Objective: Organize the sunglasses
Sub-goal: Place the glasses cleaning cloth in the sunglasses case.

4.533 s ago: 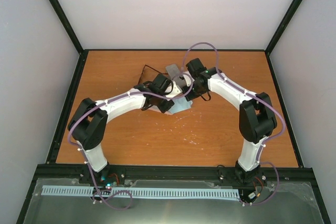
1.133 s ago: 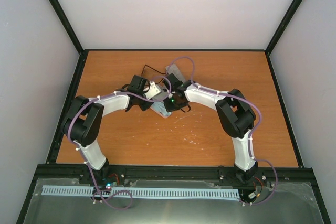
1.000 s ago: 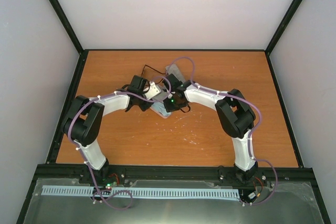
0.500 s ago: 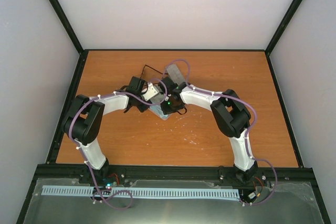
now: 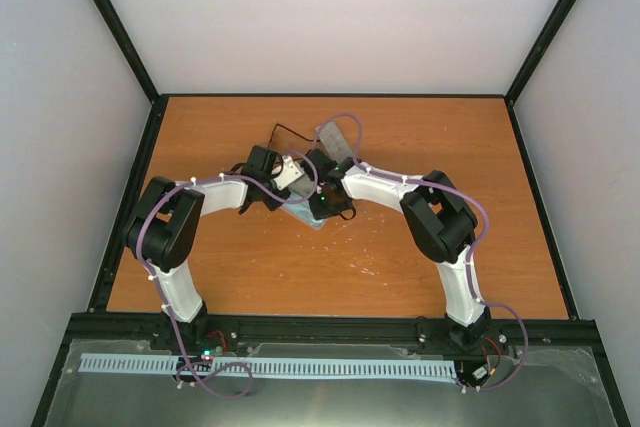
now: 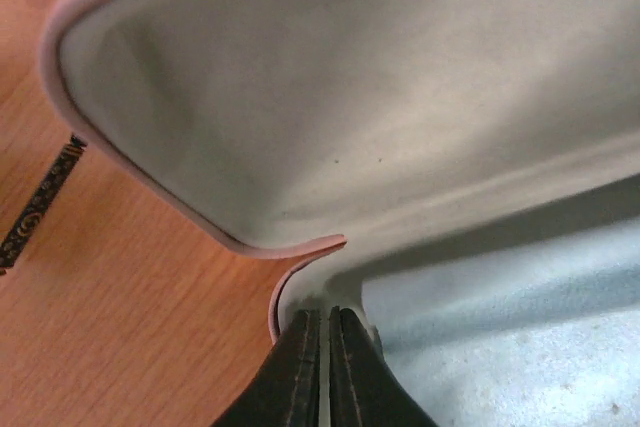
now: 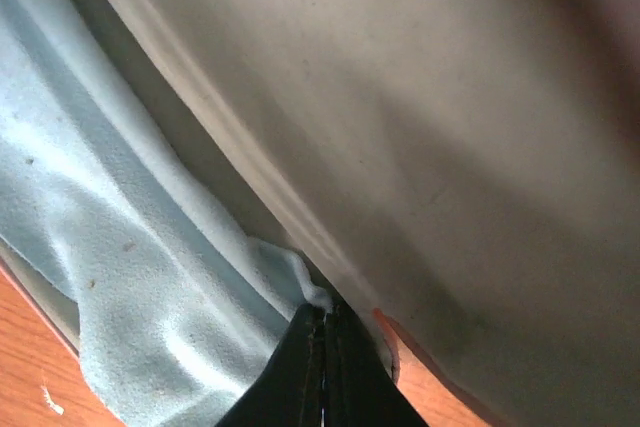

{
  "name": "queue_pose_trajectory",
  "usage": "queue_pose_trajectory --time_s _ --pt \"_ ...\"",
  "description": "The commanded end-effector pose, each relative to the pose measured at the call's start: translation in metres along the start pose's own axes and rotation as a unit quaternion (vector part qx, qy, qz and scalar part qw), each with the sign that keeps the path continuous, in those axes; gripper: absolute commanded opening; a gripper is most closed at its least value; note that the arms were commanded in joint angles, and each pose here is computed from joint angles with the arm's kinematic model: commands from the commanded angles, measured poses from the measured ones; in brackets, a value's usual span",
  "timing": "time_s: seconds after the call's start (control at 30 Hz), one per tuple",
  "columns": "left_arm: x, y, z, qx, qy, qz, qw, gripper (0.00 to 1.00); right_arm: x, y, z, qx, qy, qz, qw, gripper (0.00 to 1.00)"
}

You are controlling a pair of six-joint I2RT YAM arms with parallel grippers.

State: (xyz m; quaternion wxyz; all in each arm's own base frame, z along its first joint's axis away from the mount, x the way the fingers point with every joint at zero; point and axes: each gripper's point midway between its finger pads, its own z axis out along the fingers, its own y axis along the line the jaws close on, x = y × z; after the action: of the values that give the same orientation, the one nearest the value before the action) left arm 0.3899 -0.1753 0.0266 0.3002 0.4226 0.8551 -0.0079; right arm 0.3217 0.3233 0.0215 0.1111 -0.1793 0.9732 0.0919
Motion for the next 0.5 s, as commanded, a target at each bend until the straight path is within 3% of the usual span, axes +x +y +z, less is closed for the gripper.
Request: queue_pose_trajectory --time_s 0.0,0.13,0.23,0.33,0.4,0.47 --pt "-0.022 0.026 0.0 -0.046 -0.025 0.0 0.999 0.09 0.029 0.002 0.009 0.044 0.039 -0.014 0.998 0.03" --pt "-0.024 0.026 0.001 -0.046 -0.026 -0.003 0.999 0.15 0.03 0.001 0.009 0.046 0.041 -0.014 0.998 0.03" --pt "-0.02 0.025 0.0 -0.046 -0.022 -0.007 0.999 0.25 0.029 0.001 0.01 0.049 0.04 -0.015 0.998 0.11" --pt "-0.02 0.026 -0.004 -0.051 -0.023 -0.01 0.998 0.38 0.027 -0.002 0.009 0.058 0.036 -0.017 0.997 0.26" --pt "-0.021 0.028 -0.009 -0.057 -0.026 -0.013 0.998 0.49 0.026 -0.005 0.007 0.068 0.035 -0.019 0.997 0.27" --pt "-0.022 0.029 -0.015 -0.062 -0.03 -0.017 0.998 0.53 0.026 -0.008 0.005 0.077 0.034 -0.023 0.996 0.3"
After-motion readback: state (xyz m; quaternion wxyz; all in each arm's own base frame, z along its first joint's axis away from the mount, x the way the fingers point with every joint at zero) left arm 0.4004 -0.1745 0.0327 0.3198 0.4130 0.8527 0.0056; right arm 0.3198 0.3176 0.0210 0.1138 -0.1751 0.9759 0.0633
